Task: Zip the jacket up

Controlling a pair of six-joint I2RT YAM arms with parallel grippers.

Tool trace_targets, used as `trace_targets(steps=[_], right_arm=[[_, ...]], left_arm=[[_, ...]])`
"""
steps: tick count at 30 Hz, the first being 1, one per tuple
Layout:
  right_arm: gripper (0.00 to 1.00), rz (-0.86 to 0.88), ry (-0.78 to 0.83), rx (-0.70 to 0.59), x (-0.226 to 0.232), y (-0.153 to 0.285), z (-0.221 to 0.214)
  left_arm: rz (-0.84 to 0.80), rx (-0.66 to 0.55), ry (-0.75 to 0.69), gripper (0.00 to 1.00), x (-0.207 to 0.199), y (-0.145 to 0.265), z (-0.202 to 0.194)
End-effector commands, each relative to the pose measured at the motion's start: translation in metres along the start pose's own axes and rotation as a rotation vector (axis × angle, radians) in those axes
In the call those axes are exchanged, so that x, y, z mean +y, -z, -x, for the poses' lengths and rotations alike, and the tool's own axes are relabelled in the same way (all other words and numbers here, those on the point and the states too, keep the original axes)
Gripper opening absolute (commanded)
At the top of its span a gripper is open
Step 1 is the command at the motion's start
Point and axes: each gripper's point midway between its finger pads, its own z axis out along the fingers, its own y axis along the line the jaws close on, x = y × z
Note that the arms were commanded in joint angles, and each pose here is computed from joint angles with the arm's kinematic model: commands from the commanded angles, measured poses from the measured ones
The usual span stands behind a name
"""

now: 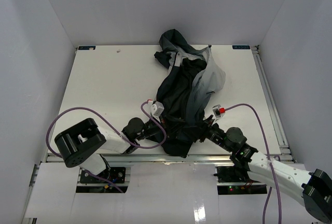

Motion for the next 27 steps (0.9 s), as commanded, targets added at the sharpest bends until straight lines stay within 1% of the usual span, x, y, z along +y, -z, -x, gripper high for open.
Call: trace_targets(steps=[1,8,9,10,11,13,14,15,16,17,18,20,21,22,25,27], right_arm=[[0.53,0.042,-0.004,-0.008,0.004,0.003,-0.004],[0.24,0.049,0.013,0.002,0.004,0.001,-0.005],[0.18,0.053,0.025,0.002,0.004,0.001,-0.005],[0.09,0.068,0.043,-0.006,0.006,0.0,-0.004],[0.08,0.068,0.064,0.001,0.005,0.0,-0.006],[0.08,0.067,0.168,-0.014,0.0,-0.002,-0.004],[0.08,0.063,0.205,-0.038,-0.001,-0.003,0.001],[0.08,0.053,0.244,-0.059,-0.004,-0.004,0.006],[0.08,0.034,0.293,-0.074,-0.008,-0.004,0.009],[0.08,0.026,0.332,-0.091,-0.01,-0.004,0.013],[0.08,0.032,0.365,-0.114,-0.008,-0.004,0.019],[0.08,0.047,0.456,-0.162,-0.003,-0.003,0.031],[0.08,0.048,0.485,-0.185,0.0,-0.002,0.038],[0.08,0.045,0.502,-0.202,0.0,-0.001,0.042],[0.08,0.013,0.535,-0.229,-0.011,0.008,0.038],[0.08,0.018,0.565,-0.29,-0.01,0.013,0.045]], left_arm=[[-0.072,-0.177,-0.047,0.0,-0.02,-0.003,0.045],[-0.081,-0.197,-0.049,0.0,-0.022,-0.002,0.049],[-0.082,-0.199,-0.047,0.0,-0.022,-0.001,0.049],[-0.085,-0.197,-0.048,0.0,-0.023,-0.001,0.049],[-0.088,-0.195,-0.048,0.02,-0.023,-0.001,0.049],[-0.081,-0.181,-0.054,0.2,-0.023,-0.001,0.049],[-0.054,-0.158,-0.052,0.34,-0.018,-0.002,0.045],[-0.021,-0.144,-0.053,0.46,-0.013,-0.003,0.046],[0.015,-0.142,-0.057,0.55,-0.009,-0.003,0.051],[0.065,-0.093,-0.056,0.6,-0.001,-0.003,0.044],[0.102,-0.042,-0.057,0.62,0.005,-0.005,0.039],[0.131,-0.009,-0.078,0.62,0.004,-0.01,0.051],[0.178,0.049,-0.071,0.62,0.011,-0.011,0.047],[0.211,0.081,-0.066,0.62,0.013,-0.009,0.048],[0.291,0.125,-0.058,0.64,0.02,0.002,0.049],[0.316,0.145,-0.053,0.65,0.02,0.01,0.051]])
